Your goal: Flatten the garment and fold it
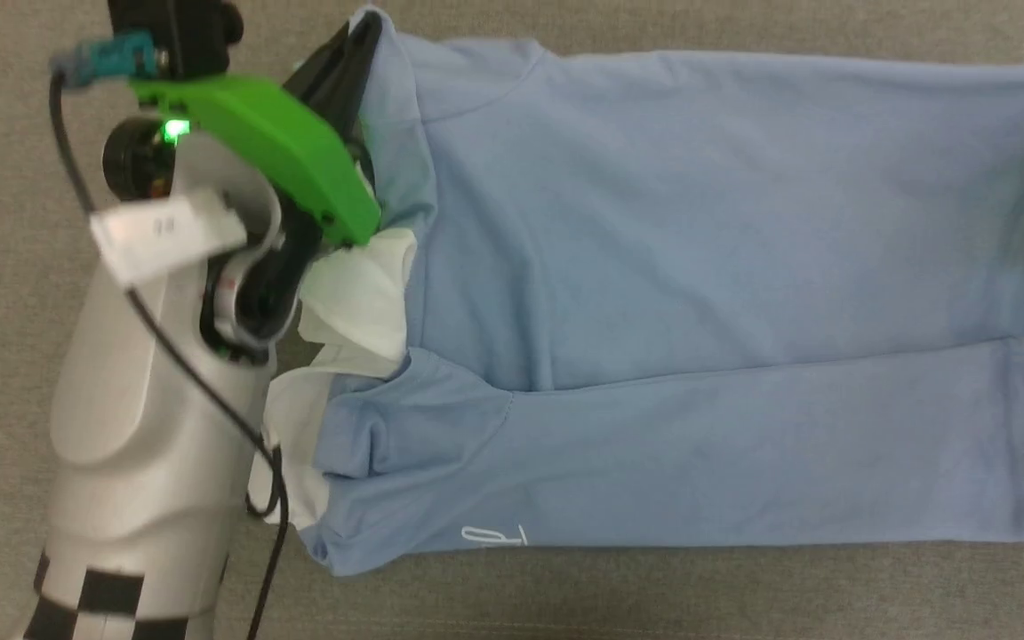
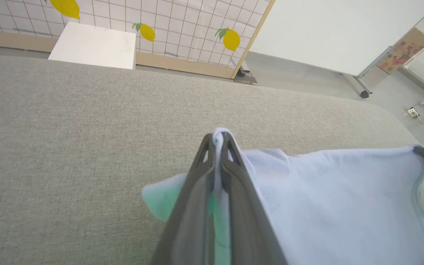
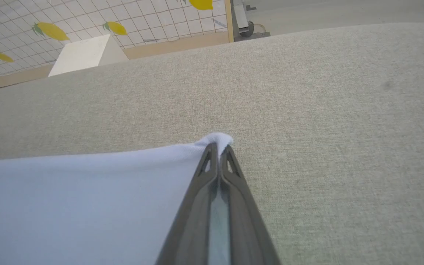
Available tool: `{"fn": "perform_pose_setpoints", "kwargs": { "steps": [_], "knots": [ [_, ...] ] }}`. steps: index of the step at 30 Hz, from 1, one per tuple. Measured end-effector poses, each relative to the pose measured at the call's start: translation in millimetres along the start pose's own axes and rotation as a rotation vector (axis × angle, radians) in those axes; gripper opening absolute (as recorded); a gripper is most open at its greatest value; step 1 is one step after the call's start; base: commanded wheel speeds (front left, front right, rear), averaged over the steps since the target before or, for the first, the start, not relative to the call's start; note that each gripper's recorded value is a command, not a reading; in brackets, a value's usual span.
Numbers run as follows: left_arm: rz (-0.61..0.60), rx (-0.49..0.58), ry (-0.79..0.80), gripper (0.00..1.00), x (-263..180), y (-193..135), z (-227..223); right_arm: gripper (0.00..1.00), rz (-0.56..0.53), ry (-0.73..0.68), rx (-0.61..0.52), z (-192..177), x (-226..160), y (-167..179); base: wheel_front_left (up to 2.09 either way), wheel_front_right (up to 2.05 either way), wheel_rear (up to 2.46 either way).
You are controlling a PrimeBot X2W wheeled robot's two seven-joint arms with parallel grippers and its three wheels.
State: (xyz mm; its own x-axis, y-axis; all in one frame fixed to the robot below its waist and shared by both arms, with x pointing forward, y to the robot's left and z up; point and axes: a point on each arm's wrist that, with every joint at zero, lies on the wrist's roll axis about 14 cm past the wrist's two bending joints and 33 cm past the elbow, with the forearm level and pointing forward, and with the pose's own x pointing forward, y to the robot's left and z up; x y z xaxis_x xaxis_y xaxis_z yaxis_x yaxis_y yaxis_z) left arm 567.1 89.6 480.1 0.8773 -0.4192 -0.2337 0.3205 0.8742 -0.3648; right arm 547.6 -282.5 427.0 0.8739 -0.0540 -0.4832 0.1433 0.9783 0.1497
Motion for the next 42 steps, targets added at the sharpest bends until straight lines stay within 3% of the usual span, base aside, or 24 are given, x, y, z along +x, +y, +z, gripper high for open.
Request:
{"fn": "perform_pose_setpoints", "kwargs": {
  "steps": [17,25,32,42],
  "knots": [
    [-0.082,0.046,-0.229,0.0,-93,-40,33,0.0,0.047,-0.151,0.113,6,-83,-2,0.0,0.0,0.0],
    [-0.061,-0.049,-0.22,0.0,-131,-44,12,0.0,0.027,-0.12,0.173,-19,-109,-10,0.0,0.0,0.0],
    [-0.011,-0.227,-0.137,0.0,-161,-37,-33,0.0,-0.01,-0.041,0.232,-54,-126,-21,0.0,0.0,0.0],
    [0.061,-0.308,0.019,0.0,-171,-26,-83,0.0,-0.04,0.047,0.25,-85,-135,-24,0.0,0.0,0.0]
  ]
}}
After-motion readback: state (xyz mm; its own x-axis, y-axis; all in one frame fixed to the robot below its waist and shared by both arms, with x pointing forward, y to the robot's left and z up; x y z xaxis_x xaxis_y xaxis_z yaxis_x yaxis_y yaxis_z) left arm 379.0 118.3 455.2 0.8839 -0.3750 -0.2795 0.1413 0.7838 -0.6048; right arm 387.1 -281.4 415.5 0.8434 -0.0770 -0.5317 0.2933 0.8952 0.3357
